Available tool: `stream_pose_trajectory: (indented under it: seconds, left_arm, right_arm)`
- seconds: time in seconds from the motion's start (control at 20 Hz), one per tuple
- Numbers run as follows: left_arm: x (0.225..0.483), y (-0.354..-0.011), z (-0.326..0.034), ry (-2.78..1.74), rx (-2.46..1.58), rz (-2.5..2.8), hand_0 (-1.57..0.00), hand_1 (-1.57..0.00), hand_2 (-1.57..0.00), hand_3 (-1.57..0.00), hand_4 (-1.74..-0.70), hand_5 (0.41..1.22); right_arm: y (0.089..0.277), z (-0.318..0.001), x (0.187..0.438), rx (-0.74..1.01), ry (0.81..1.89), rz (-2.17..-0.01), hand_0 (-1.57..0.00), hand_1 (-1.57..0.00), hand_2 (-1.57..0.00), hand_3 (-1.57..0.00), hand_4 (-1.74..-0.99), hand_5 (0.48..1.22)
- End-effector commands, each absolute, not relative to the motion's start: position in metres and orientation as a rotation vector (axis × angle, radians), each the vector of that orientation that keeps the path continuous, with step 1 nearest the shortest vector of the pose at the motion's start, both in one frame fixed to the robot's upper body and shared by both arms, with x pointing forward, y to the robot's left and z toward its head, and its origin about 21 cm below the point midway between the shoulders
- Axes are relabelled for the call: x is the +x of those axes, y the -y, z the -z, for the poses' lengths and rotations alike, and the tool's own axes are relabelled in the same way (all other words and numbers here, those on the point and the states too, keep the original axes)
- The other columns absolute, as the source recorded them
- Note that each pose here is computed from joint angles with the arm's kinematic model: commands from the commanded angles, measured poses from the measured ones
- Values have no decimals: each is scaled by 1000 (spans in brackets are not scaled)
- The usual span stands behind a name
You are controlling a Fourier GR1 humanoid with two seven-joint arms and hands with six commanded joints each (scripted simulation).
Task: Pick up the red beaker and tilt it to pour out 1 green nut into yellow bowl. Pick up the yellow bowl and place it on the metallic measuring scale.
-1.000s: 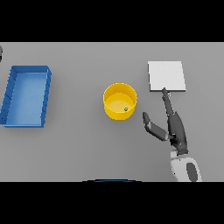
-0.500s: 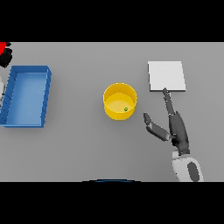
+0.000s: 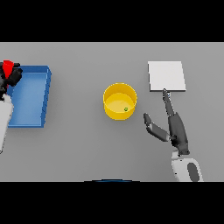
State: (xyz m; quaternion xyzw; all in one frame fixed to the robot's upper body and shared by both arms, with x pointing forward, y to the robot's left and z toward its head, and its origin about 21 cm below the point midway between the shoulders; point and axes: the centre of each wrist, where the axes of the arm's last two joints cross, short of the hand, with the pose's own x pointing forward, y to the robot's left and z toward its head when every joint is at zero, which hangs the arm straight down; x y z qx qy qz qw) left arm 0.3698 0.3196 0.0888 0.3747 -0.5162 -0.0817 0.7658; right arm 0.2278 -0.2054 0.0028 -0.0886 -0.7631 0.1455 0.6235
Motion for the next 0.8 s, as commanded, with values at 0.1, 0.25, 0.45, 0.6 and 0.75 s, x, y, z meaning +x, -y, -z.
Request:
stream_pose_trajectory:
  seconds: [0.1, 0.25, 0.45, 0.6, 0.75]
  left_arm:
    - [361, -319, -83, 1107, 851, 237, -1571, -1571, -1571, -1561, -1645, 941]
    - [352, -325, -83, 1090, 856, 264, -1571, -1543, -1501, -1470, -1275, 810]
    - [348, -321, -82, 1074, 830, 297, -965, -796, -816, -768, -958, 696]
    - [349, -322, -77, 1030, 839, 379, -494, -407, -417, -393, -857, 657]
    - [347, -323, -69, 1039, 829, 420, -252, -208, -213, -201, -810, 657]
  right_arm:
    - [207, -4, 229, -216, 1753, -336, 1, 1, 1, 1, -1021, 636]
    - [211, -1, 229, -215, 1749, -326, 1, 1, 1, 1, -1012, 634]
    - [208, -4, 227, -204, 1771, -327, 1, 1, 1, 1, -1004, 635]
    - [208, -1, 223, -199, 1776, -329, 1, 1, 1, 1, -1009, 639]
    - [210, -4, 224, -215, 1775, -335, 1, 1, 1, 1, -1012, 639]
